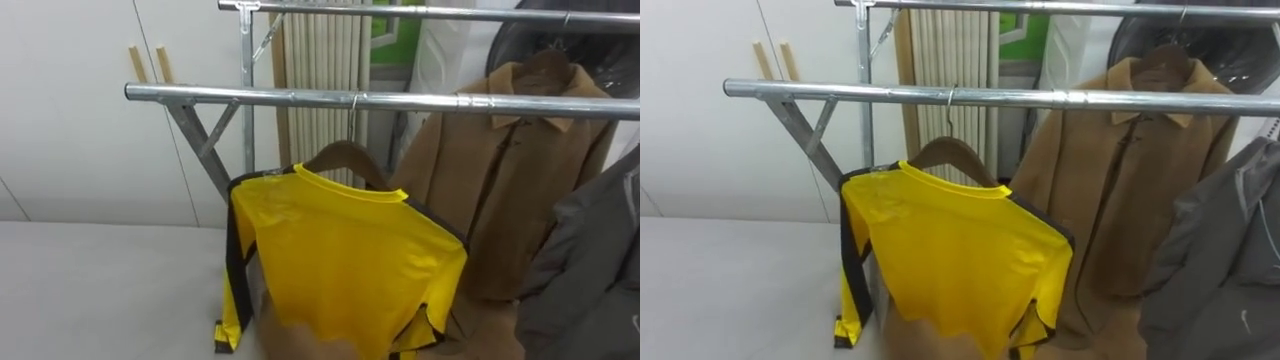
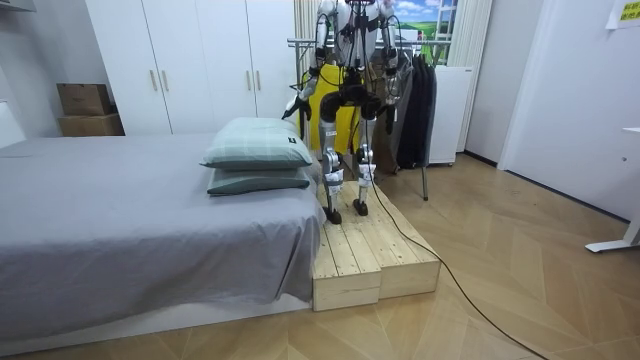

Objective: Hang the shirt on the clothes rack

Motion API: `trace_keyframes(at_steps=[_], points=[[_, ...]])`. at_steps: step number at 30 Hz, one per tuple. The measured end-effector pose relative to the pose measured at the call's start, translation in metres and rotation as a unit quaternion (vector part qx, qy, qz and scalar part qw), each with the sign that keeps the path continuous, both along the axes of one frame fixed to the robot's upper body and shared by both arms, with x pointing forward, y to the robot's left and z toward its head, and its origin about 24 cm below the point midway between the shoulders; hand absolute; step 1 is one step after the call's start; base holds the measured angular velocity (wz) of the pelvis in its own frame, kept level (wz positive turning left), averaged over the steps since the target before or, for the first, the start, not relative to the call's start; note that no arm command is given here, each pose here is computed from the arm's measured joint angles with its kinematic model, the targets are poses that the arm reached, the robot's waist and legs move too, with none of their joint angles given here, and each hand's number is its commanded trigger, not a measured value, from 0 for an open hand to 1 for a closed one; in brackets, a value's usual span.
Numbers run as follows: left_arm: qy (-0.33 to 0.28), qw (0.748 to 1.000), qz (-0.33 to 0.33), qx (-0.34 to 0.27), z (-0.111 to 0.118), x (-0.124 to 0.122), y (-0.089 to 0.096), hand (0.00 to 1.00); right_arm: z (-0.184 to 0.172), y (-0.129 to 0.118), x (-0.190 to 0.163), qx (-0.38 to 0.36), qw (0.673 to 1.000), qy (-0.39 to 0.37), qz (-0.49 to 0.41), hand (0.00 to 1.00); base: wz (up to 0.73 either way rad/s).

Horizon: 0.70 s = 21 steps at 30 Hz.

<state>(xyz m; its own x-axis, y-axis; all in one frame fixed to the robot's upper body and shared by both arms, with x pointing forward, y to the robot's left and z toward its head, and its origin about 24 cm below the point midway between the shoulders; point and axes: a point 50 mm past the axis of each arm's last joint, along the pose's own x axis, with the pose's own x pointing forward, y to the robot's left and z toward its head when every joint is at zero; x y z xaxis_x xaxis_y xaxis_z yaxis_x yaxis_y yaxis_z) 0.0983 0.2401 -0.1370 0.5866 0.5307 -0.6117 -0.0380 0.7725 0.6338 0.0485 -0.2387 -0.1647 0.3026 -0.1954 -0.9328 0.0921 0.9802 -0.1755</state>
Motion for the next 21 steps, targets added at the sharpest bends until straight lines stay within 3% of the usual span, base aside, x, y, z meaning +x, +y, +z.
trace_keyframes(at_steps=[6,10,21], points=[[0.006,1.000,-0.027,-0.003,-0.001,0.002,-0.005,0.00,0.002,-0.001,0.011,-0.009,0.999,-0.002,0.046,0.00,0.28],[0.026,0.999,-0.046,0.005,-0.004,-0.009,-0.007,0.00,0.002,-0.001,0.017,-0.013,0.998,-0.004,0.060,0.00,0.31],[0.039,0.995,-0.089,-0.016,-0.007,-0.004,-0.023,0.00,0.003,-0.010,0.010,-0.046,0.998,0.007,0.032,0.00,0.77]])
